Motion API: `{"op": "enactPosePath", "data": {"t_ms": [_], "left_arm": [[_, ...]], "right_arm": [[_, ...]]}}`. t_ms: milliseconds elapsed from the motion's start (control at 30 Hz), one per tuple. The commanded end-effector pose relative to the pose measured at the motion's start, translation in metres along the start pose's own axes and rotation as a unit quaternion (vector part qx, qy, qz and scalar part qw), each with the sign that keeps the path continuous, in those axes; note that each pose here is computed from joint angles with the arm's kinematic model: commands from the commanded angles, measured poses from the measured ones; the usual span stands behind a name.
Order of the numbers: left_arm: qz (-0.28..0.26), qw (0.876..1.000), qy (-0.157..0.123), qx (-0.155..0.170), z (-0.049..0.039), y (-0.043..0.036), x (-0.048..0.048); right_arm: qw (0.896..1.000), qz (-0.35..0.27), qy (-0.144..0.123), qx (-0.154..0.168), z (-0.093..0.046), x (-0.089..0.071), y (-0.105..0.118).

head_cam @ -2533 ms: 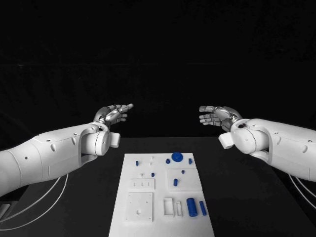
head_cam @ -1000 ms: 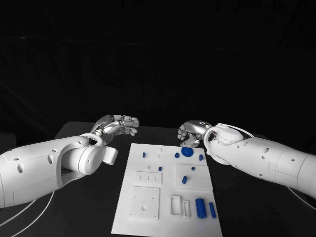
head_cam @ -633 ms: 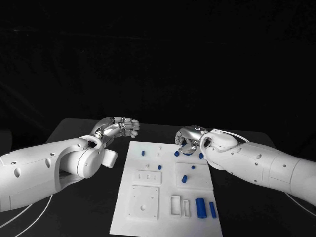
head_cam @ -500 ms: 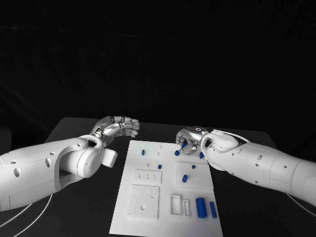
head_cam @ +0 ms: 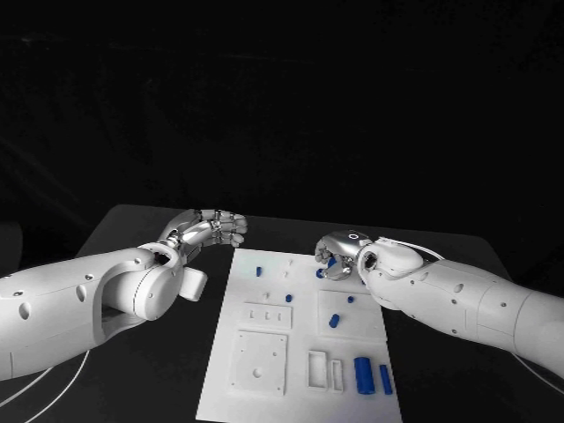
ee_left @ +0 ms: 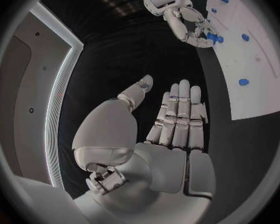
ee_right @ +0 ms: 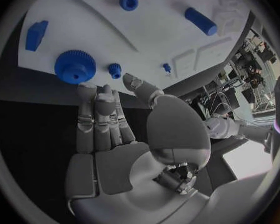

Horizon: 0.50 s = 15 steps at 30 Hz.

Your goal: Assemble the parts on the task board

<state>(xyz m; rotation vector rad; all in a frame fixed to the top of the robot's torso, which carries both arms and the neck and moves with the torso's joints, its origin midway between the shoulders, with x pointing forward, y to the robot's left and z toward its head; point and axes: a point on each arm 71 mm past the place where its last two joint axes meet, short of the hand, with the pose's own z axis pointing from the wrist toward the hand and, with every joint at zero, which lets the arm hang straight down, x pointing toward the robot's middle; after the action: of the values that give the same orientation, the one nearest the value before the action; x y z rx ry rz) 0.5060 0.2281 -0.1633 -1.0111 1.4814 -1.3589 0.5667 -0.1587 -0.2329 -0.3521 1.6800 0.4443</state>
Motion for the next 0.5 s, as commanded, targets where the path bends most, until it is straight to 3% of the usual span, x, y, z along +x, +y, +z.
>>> {"op": "enactPosePath", "data": {"t_ms": [33,500], "left_arm": [[-0.003,1.0,0.009,0.008,0.0001,-0.0038,0.0033],[-0.004,1.0,0.009,0.009,0.0011,-0.0054,0.0034]], "right_arm": [[1.0,-0.013,0.001,-0.002,-0.0001,0.0011,0.0004],[1.0,-0.019,0.006,-0.003,-0.0005,0.0051,0.0007]]}}
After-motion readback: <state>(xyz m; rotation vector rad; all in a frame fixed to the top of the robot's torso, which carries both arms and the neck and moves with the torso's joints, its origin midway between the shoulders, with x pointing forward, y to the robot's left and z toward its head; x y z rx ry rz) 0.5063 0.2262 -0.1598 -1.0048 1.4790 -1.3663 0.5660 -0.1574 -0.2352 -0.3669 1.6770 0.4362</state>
